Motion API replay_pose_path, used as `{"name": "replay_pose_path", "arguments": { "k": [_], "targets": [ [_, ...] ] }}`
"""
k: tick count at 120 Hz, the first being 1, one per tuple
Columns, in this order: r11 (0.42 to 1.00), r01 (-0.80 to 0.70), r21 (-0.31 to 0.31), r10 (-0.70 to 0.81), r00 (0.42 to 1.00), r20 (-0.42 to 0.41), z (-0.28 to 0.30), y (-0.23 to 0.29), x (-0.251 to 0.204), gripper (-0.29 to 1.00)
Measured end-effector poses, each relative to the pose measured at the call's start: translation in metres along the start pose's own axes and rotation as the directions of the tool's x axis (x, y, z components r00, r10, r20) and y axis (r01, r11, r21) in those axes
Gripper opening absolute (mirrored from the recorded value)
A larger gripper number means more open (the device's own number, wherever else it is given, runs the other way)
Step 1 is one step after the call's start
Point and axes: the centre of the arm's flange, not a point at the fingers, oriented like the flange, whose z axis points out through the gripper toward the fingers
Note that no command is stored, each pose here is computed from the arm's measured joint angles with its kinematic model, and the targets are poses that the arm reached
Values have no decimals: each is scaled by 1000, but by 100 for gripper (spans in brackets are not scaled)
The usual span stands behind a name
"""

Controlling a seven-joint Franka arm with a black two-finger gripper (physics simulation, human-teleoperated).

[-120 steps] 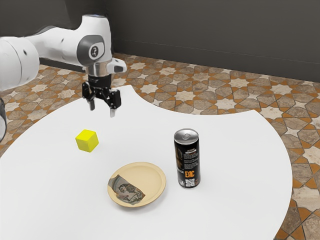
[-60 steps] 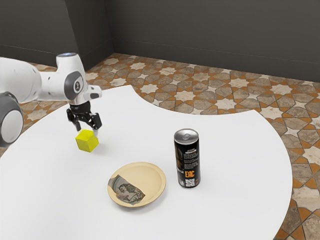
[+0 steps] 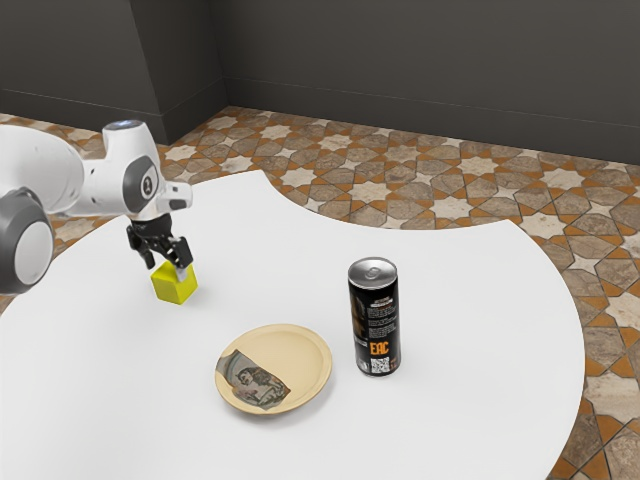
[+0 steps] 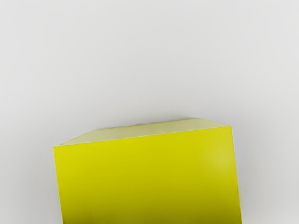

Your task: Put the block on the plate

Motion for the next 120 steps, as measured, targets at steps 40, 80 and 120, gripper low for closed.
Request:
{"name": "replay_pose_path", "arguments": {
  "k": [40, 80, 120],
  "targets": [
    [998, 57, -18, -57, 998, -1, 8, 5, 2, 70],
    [994, 107, -15, -107, 994, 24, 24, 5, 2, 66],
    [990, 139, -13, -139, 990, 32, 29, 6, 1, 44]
  ]
}}
